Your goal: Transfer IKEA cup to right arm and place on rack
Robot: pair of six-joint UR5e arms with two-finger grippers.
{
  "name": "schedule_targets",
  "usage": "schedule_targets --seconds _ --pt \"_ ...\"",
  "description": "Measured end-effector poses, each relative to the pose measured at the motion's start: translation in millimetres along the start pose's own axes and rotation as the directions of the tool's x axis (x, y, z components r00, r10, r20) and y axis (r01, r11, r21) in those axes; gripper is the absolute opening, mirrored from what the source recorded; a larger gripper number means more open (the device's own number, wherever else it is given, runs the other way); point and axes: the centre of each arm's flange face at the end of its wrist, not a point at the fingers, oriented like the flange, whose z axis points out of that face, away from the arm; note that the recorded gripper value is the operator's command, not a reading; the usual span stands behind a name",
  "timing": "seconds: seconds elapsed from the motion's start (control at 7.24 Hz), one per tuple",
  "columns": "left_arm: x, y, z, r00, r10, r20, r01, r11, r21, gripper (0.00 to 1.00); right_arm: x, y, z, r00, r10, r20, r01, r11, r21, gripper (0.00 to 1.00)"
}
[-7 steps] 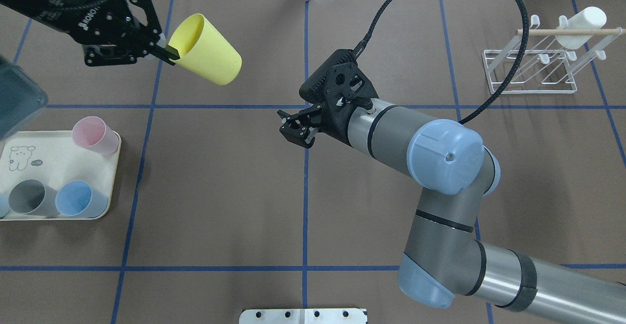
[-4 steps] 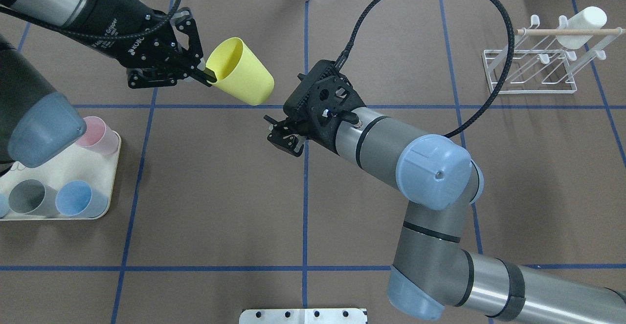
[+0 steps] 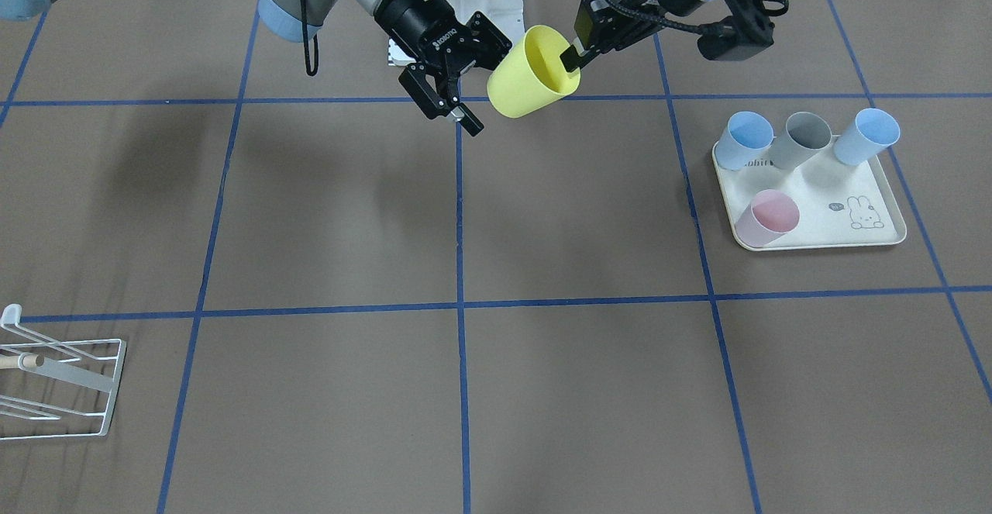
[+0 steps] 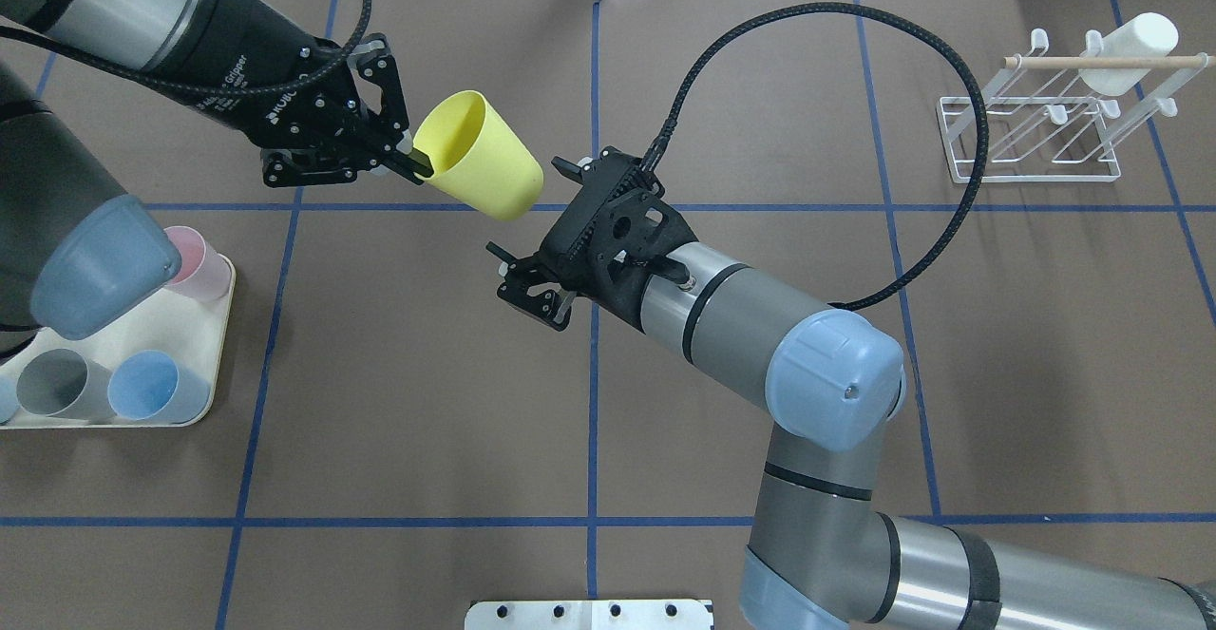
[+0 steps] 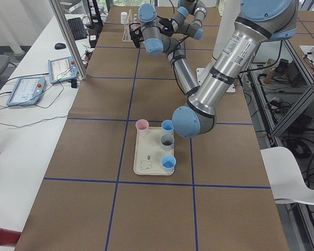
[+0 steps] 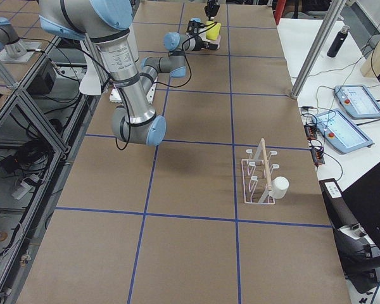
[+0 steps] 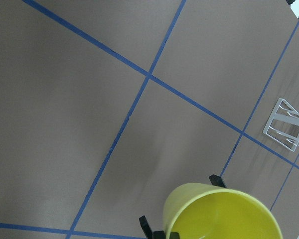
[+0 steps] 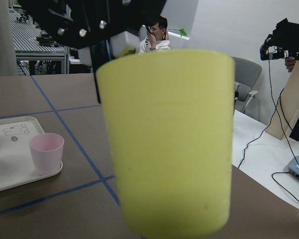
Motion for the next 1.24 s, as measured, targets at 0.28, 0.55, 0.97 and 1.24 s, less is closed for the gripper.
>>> schedule_targets --seconds 0.28,0.55,0.97,1.24 --pt "-1.0 1.4 7.6 1.000 0.002 0.005 -0.002 1.000 0.002 0.00 -1.0 -3.7 -2.1 1.000 -0.002 0.002 0.002 1.000 0.009 0.99" --pt "-1.9 5.0 18.6 1.000 0.006 0.011 -0.006 1.000 0.007 0.00 -1.5 -6.0 -2.9 1.000 -0.011 0.003 0.011 1.000 0.014 0.99" --pt "-2.0 6.8 22.3 1.000 0.006 0.014 -0.006 1.000 0.006 0.00 -0.9 -6.9 -3.1 1.000 -0.015 -0.007 0.015 1.000 0.018 0.96" --pt "-1.8 7.2 22.9 1.000 0.006 0.014 -0.006 1.000 0.005 0.00 -2.3 -8.8 -3.3 1.000 -0.013 -0.010 0.013 1.000 0.022 0.96"
